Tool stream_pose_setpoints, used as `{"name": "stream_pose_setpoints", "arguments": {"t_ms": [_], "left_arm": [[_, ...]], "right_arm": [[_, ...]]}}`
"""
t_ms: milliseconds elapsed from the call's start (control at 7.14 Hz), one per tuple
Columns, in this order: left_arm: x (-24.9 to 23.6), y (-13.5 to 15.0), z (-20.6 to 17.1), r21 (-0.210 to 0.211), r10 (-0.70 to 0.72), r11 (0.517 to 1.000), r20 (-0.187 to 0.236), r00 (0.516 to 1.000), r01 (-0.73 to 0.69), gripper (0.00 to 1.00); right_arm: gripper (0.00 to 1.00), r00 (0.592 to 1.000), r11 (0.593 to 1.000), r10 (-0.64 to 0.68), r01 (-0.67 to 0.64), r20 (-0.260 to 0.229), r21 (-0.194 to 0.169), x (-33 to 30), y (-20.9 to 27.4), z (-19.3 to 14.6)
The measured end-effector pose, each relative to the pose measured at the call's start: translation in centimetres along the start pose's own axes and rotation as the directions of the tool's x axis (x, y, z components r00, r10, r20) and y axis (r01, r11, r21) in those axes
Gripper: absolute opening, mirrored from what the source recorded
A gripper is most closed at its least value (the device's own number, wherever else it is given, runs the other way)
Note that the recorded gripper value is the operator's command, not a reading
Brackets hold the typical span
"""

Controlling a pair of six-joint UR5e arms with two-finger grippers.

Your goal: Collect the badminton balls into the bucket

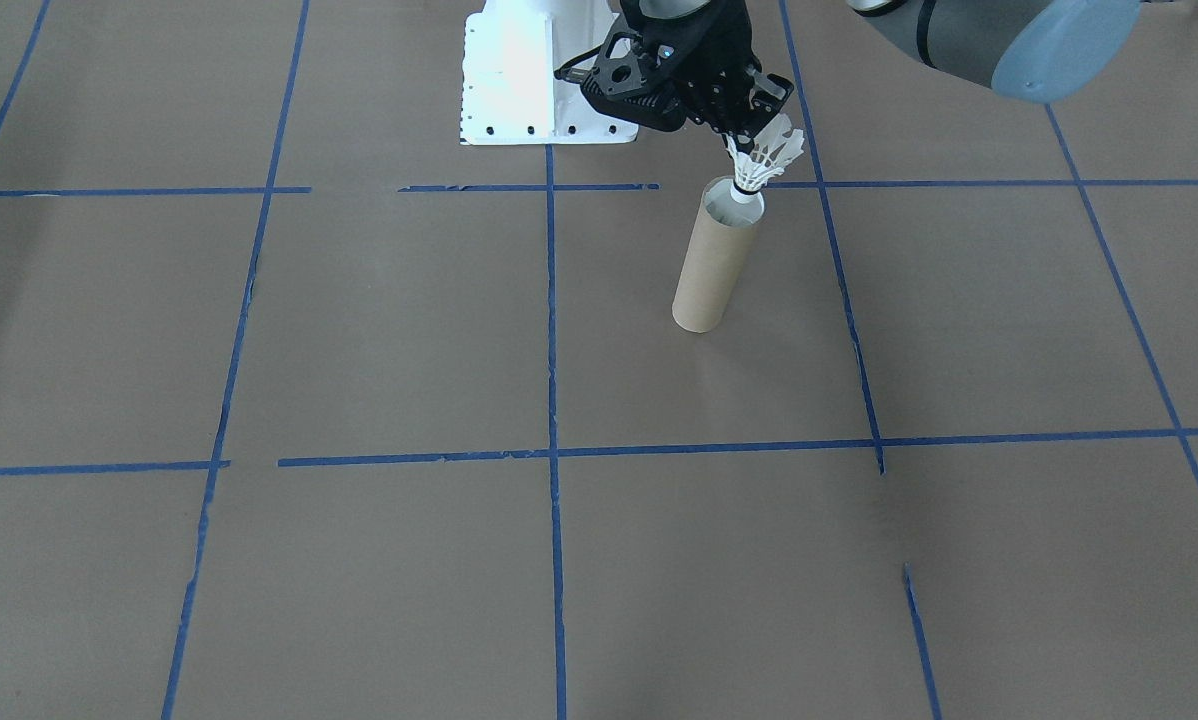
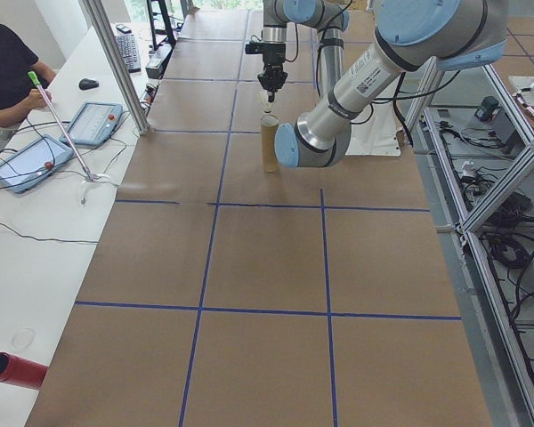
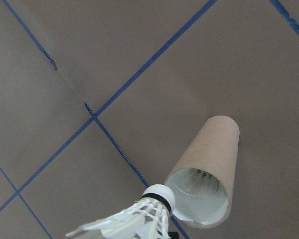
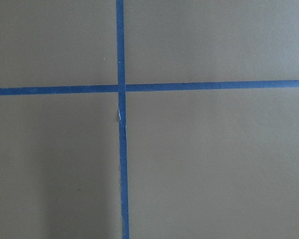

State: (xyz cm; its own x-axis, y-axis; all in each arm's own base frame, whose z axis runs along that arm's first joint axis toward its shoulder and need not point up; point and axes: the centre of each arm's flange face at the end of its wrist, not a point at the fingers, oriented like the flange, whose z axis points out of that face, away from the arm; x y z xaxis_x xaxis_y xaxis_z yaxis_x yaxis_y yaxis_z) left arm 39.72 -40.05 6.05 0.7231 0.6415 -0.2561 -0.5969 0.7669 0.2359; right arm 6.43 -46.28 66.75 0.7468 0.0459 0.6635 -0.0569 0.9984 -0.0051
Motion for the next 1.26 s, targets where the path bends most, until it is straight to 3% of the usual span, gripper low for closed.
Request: {"name": "stream_pose_setpoints", "arguments": {"t_ms": [420,1260], "left_arm": [[1.7,-0.4,1.2,-0.044,0.012,0.999,-0.020,1.000,-0.013,0.00],[-0.1,-0.5,1.7,-0.046,-0.006,0.999,0.001,1.000,0.006,0.00]], "right_arm": [[1.00,1.000,1.000,0.000,0.000,0.000,0.000,0.0,0.0,0.0],[1.00,1.000,1.000,0.000,0.000,0.000,0.000,0.0,0.0,0.0]]}}
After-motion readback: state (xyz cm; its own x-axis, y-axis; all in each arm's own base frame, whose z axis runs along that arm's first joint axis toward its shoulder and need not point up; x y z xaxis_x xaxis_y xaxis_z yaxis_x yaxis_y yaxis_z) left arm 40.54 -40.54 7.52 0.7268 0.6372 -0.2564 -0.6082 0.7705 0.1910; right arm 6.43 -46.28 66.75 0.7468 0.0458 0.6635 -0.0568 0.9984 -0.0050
